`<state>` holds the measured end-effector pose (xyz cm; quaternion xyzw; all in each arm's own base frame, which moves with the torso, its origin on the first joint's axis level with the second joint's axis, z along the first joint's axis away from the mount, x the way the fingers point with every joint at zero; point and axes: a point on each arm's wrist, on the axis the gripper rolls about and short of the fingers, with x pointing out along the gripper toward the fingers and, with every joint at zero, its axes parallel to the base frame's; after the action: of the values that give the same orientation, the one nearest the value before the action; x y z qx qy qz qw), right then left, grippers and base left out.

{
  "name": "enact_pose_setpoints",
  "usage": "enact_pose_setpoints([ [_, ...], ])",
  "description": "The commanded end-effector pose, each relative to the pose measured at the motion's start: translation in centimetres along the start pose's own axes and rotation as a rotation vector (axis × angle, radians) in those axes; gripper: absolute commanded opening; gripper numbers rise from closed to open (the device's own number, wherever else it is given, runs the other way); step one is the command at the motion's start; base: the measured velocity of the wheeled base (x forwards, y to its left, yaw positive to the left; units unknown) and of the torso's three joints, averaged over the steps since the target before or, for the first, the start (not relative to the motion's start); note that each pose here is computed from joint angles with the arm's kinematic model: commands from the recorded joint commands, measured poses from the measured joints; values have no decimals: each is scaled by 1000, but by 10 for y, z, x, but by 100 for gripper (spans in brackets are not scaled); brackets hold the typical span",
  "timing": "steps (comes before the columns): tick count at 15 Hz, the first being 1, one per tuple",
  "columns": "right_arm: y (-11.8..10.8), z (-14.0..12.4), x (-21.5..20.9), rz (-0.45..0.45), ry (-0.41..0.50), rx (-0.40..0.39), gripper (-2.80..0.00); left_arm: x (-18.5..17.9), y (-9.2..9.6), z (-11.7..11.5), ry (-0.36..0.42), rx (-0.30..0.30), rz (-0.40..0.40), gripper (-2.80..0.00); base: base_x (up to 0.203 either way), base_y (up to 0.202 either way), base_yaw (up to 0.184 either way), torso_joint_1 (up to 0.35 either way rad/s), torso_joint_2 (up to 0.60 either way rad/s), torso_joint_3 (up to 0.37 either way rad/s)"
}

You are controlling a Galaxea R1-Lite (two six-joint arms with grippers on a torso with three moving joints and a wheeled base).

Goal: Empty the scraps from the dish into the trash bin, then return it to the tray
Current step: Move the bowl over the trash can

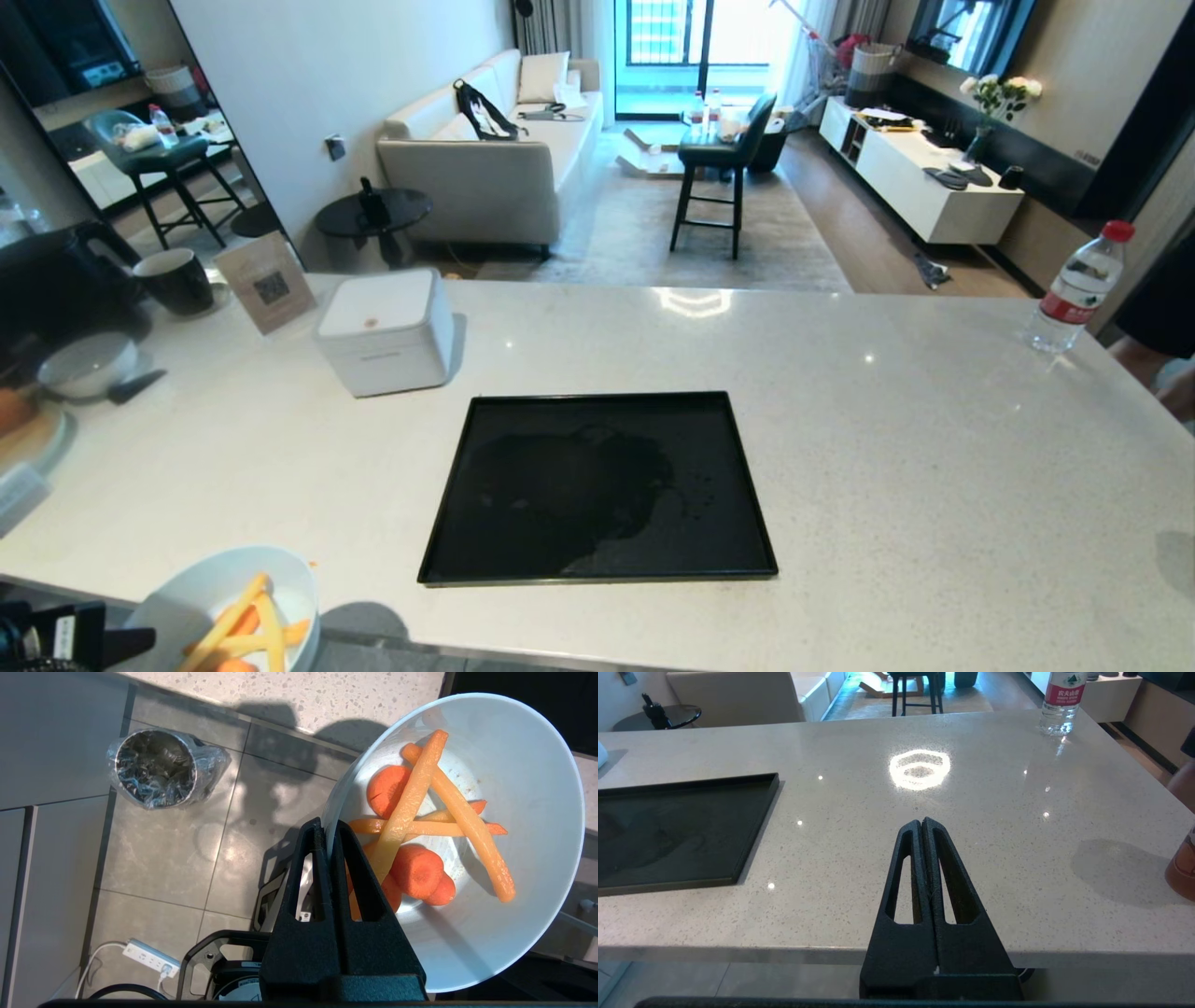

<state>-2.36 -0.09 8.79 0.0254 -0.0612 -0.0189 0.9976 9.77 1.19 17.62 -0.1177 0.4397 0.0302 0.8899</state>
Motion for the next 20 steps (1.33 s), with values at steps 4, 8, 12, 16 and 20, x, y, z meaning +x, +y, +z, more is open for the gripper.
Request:
enact_pose_setpoints([
  [4,0,0,0,-1,-1,1,-280,1,0,0,7,-2,0,-280,-169,0,1,-3,5,4],
  [8,0,0,0,-1,-1,1,-280,0,0,0,6,-2,0,-280,-196,0,-1,3,1,3],
  [12,0,0,0,-1,-1,1,-280,1,0,-1,9,-3,1,-280,-194,0,0,3,2,-1],
  [16,0,0,0,-1,-1,1,-280,1,0,-1,11,-2,0,-280,-193,0,1,2,4,3],
  [20,0,0,0,-1,-1,1,-280,0,0,-1,10,-2,0,-280,-193,0,1,0,3,3],
])
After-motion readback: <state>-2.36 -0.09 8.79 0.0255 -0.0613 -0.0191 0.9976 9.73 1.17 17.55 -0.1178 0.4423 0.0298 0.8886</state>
